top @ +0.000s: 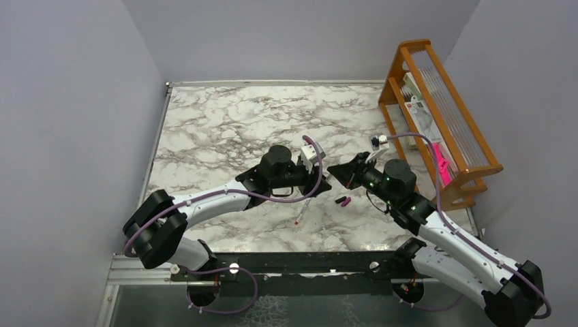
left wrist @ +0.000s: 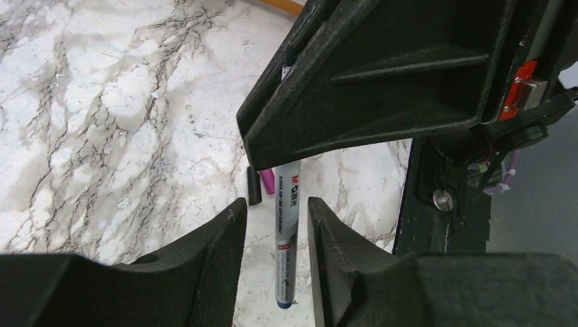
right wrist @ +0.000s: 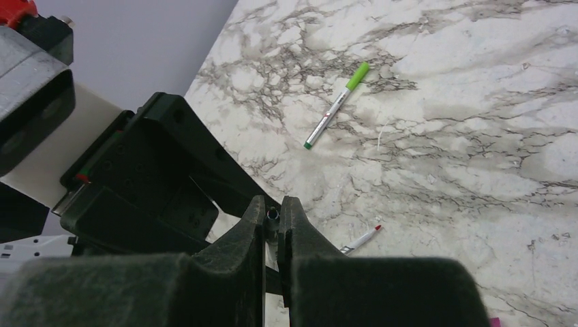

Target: Insert the pens into the pen caps

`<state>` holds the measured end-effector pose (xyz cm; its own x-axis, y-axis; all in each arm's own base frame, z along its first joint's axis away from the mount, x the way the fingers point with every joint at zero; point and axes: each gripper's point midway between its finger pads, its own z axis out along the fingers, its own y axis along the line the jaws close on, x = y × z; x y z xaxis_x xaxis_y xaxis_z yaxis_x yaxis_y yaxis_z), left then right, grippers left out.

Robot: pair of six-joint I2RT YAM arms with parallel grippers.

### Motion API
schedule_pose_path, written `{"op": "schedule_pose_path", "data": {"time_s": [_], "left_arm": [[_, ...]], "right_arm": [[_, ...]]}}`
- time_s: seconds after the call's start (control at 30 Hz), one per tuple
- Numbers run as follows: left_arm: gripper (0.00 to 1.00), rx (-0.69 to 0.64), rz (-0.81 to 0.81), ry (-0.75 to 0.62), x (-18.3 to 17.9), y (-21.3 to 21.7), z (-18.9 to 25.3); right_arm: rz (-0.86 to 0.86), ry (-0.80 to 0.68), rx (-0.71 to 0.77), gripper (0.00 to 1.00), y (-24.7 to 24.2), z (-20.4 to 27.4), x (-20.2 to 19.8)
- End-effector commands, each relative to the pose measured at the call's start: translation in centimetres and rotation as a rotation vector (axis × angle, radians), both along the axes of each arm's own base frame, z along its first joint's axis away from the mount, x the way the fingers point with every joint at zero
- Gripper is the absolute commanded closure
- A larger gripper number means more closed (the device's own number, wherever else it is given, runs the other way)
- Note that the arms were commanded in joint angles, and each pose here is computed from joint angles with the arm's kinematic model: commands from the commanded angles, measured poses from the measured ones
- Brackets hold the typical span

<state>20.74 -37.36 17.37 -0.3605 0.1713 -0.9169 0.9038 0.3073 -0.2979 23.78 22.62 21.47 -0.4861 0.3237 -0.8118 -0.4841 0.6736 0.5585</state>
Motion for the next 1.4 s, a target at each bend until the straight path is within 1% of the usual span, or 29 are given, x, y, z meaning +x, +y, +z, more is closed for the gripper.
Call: {"op": "schedule_pose_path", "data": {"time_s": [0.0, 0.07, 0.23, 0.27, 0.3, 0.37, 0.4, 0.5, 0.53, 0.6, 0.63, 0.7, 0.73, 0.77, 0.8, 0.83, 0.9, 0.93, 1.07, 1.13, 1.17, 1.23, 1.37], "left_arm": [[0.60, -0.042, -0.026, -0.023, -0.1, -0.8, 1.3], [0.65, -0.043, -0.020, -0.021, -0.1, -0.9, 1.2], [0.69, -0.058, -0.010, -0.027, 0.0, -0.9, 1.7], [0.71, -0.063, -0.012, -0.029, 0.0, -0.9, 1.9], [0.77, -0.067, -0.017, -0.031, 0.0, -1.0, 2.0], [0.95, -0.070, -0.025, -0.028, -0.1, -1.1, 2.0], [1.00, -0.070, -0.029, -0.027, -0.2, -1.1, 2.0], [1.00, -0.063, -0.021, -0.024, -0.1, -1.0, 1.6], [1.00, -0.059, -0.007, -0.025, 0.1, -0.9, 1.5], [1.00, -0.050, 0.036, -0.034, 0.7, -0.5, 1.3], [1.00, -0.042, 0.071, -0.037, 1.2, -0.2, 1.1], [1.00, -0.023, 0.131, -0.040, 2.1, 0.4, 0.6], [1.00, -0.012, 0.176, -0.042, 2.8, 0.9, 0.4], [1.00, -0.002, 0.215, -0.041, 3.4, 1.4, 0.0], [1.00, 0.006, 0.251, -0.045, 4.0, 1.8, -0.2], [1.00, 0.014, 0.281, -0.049, 4.4, 2.3, -0.4], [1.00, 0.026, 0.316, -0.057, 4.9, 2.9, -0.6], [1.00, 0.031, 0.324, -0.061, 4.9, 3.1, -0.7], [1.00, 0.041, 0.375, -0.060, 5.5, 3.8, -1.0], [1.00, 0.045, 0.387, -0.053, 5.8, 3.9, -1.2], [1.00, 0.046, 0.388, -0.050, 5.8, 3.8, -1.3], [1.00, 0.049, 0.403, -0.044, 6.0, 3.9, -1.5], [1.00, 0.063, 0.432, -0.039, 6.3, 4.4, -1.8]], "right_arm": [[0.055, -0.028, 0.069, 0.99, 1.0, 1.7, -0.6], [0.065, -0.024, 0.078, 0.99, 1.2, 1.7, -0.8], [0.085, -0.010, 0.101, 0.99, 1.5, 1.4, -1.2], [0.089, -0.006, 0.107, 0.99, 1.5, 1.3, -1.4], [0.091, -0.003, 0.114, 0.99, 1.5, 1.2, -1.5], [0.092, -0.002, 0.119, 0.99, 1.5, 1.2, -1.6], [0.089, -0.003, 0.119, 0.99, 1.4, 1.2, -1.5], [0.071, -0.004, 0.113, 0.99, 1.1, 1.3, -1.4], [0.051, 0.009, 0.101, 0.92, 0.8, 1.0, -1.3], [-0.018, 0.036, 0.078, 0.66, -0.2, 0.6, -0.7], [-0.069, 0.057, 0.063, 0.57, -0.9, 0.3, -0.3], [-0.183, 0.097, 0.043, 0.46, -2.6, -0.6, 0.4], [-0.260, 0.143, 0.029, 0.24, -3.8, -1.8, 0.7], [-0.359, 0.207, 0.027, 0.15, -5.2, -3.4, 0.9], [-0.444, 0.258, 0.024, 0.14, -6.4, -4.9, 1.0], [-0.477, 0.274, 0.002, 0.15, -7.1, -5.8, 0.9], [-0.512, 0.337, -0.067, 0.22, -8.0, -7.8, 0.3], [-0.536, 0.390, -0.084, 0.23, -8.3, -8.5, 0.0], [-0.607, 0.603, -0.322, 0.24, -9.7, -12.6, -1.5], [-0.652, 0.692, -0.424, 0.25, -10.3, -14.2, -2.0], [-0.664, 0.712, -0.462, 0.25, -10.3, -14.7, -2.1], [-0.684, 0.737, -0.489, 0.26, -10.3, -15.9, -2.2], [-0.710, 0.769, -0.396, 0.35, -9.7, -16.8, -2.4]]}}
